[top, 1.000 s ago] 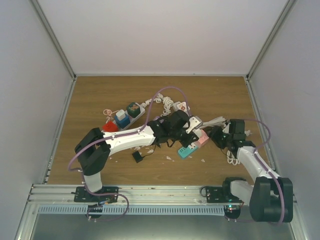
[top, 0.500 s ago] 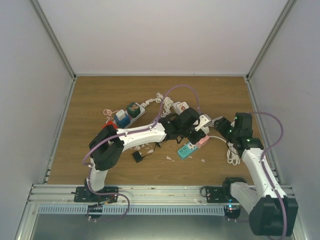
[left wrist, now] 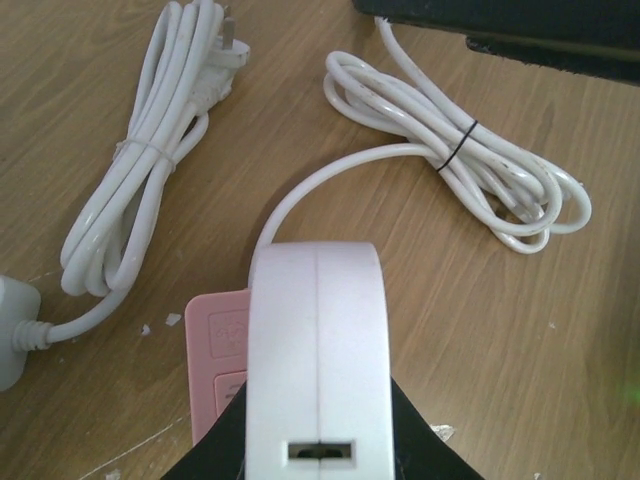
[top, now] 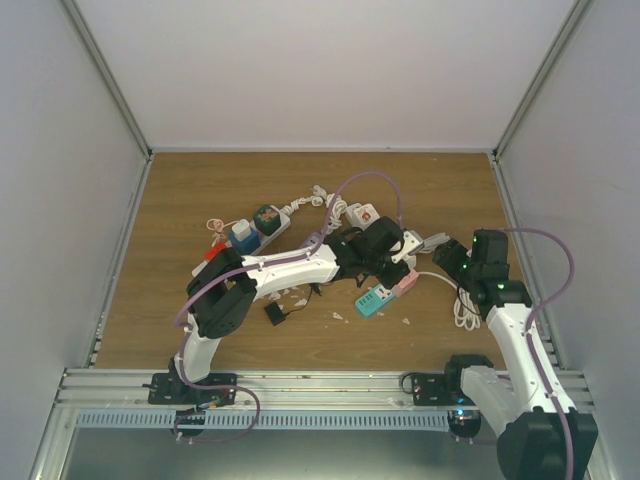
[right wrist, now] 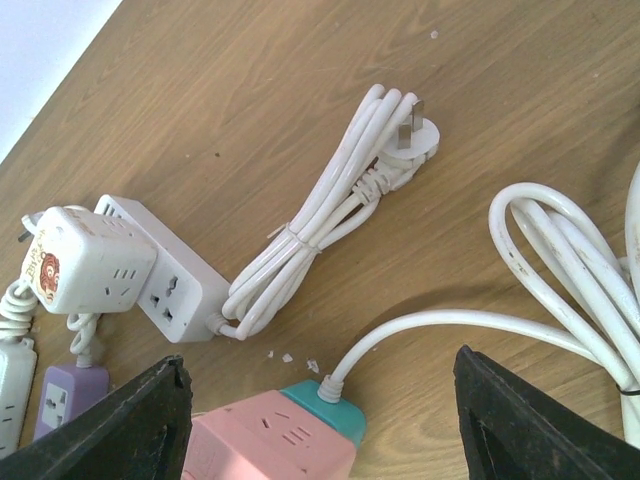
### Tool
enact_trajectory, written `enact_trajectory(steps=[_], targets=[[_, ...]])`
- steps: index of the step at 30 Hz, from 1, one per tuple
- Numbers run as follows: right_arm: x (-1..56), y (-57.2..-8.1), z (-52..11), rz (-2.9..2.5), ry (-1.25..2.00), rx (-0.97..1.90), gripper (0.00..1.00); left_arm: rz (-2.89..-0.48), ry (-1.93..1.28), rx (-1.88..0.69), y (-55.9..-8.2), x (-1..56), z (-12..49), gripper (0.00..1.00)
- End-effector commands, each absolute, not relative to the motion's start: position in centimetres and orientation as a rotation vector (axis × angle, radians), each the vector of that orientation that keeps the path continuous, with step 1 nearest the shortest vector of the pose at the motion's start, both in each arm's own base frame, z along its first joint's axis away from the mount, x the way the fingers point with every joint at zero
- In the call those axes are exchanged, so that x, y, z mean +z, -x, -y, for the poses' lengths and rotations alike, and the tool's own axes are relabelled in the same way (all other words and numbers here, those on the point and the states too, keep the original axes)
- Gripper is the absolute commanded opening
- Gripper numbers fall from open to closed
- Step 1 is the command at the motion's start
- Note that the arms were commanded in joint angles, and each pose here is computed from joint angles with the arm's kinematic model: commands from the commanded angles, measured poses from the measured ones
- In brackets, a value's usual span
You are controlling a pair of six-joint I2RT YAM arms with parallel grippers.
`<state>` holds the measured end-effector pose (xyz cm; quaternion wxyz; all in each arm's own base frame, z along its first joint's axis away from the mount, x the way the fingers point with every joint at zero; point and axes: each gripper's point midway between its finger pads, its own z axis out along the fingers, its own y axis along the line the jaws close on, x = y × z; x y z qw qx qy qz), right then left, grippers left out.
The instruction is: Insert the plug
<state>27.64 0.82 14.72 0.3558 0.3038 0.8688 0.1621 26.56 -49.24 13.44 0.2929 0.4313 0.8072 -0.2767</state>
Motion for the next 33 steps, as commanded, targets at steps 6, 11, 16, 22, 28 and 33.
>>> enact_trajectory(steps=[6, 11, 16, 22, 28, 33], targets=[[14.7, -27.5, -1.0, -2.247, -0.771, 0.432, 0.72, -2.129, -1.15, -0.63, -27.2, 13.5, 49.7, 0.0], [14.7, -27.3, -0.9, -2.246, -0.77, 0.426, 0.73, -2.146, -1.181, -0.63, -26.8, 12.6, 50.2, 0.0], [14.5, -27.2, -0.9, -2.252, -0.77, 0.417, 0.73, -2.168, -1.183, -0.604, -26.7, 11.7, 50.2, 0.0], [14.5, -27.0, -0.6, -2.248, -0.773, 0.398, 0.73, -2.2, -1.199, -0.553, -26.4, 10.7, 49.6, 0.0], [14.4, -26.9, -0.4, -2.246, -0.776, 0.385, 0.73, -2.275, -1.252, -0.426, -25.5, 7.4, 48.9, 0.0], [14.5, -26.8, -0.3, -2.244, -0.78, 0.377, 0.73, -2.391, -1.282, -0.323, -24.6, 3.7, 47.1, 0.0]])
